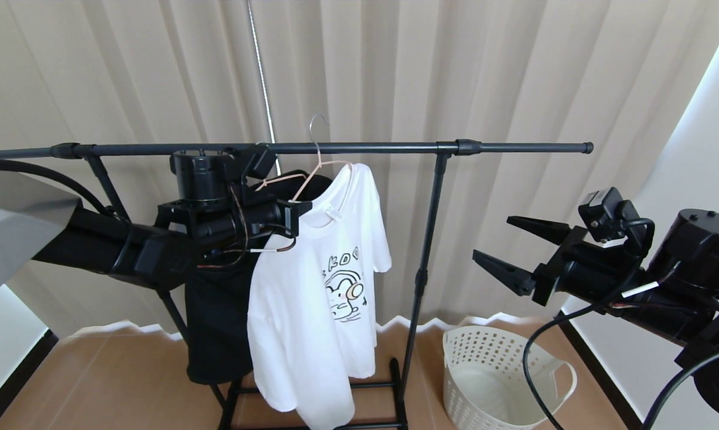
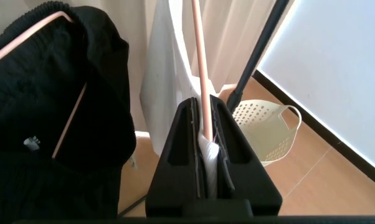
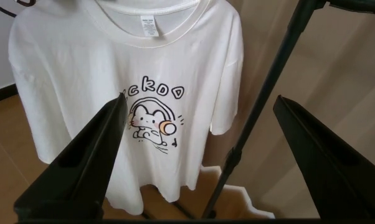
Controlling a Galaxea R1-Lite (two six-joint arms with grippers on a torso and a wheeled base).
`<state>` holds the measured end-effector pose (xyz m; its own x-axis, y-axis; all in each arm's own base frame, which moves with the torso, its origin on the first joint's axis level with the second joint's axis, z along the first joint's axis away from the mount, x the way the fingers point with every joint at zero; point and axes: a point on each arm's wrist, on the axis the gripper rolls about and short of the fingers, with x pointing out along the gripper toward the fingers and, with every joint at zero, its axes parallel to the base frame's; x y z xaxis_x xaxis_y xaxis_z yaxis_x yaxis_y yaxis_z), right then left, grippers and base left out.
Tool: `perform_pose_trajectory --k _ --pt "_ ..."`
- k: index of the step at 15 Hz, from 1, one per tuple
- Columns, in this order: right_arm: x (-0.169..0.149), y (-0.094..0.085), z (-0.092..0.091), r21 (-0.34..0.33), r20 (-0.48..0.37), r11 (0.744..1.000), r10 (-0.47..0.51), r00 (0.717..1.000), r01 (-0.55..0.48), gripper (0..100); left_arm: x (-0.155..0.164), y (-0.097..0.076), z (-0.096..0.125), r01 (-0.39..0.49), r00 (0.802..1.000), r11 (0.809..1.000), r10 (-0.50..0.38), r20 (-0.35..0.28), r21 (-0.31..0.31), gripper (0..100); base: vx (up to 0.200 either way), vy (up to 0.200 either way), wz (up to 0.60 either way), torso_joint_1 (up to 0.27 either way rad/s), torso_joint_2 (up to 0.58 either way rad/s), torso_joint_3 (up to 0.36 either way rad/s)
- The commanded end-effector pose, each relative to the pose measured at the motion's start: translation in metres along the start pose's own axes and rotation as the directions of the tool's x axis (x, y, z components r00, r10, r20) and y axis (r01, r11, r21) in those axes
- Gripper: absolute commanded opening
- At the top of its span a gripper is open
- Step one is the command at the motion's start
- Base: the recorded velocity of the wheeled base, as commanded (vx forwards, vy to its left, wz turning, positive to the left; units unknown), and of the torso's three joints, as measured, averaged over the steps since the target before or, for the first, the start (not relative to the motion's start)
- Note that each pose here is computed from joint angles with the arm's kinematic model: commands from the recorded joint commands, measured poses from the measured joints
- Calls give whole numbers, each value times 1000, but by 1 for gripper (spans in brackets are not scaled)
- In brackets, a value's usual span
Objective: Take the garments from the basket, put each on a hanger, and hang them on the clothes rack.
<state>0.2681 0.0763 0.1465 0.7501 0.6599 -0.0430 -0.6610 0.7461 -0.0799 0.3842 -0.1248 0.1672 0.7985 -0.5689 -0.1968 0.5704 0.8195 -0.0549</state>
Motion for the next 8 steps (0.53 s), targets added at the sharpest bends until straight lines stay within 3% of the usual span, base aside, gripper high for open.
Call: perform_pose_trajectory --k 1,8 --pt "1 0 -1 1 -2 1000 2 1000 -2 100 12 4 -5 -2 1000 1000 2 -2 -3 0 0 0 0 0 0 0" --pt "2 0 -4 6 -11 1000 3 1000 -3 100 33 13 -11 -13 1000 1000 13 4 -9 0 0 0 0 0 0 0"
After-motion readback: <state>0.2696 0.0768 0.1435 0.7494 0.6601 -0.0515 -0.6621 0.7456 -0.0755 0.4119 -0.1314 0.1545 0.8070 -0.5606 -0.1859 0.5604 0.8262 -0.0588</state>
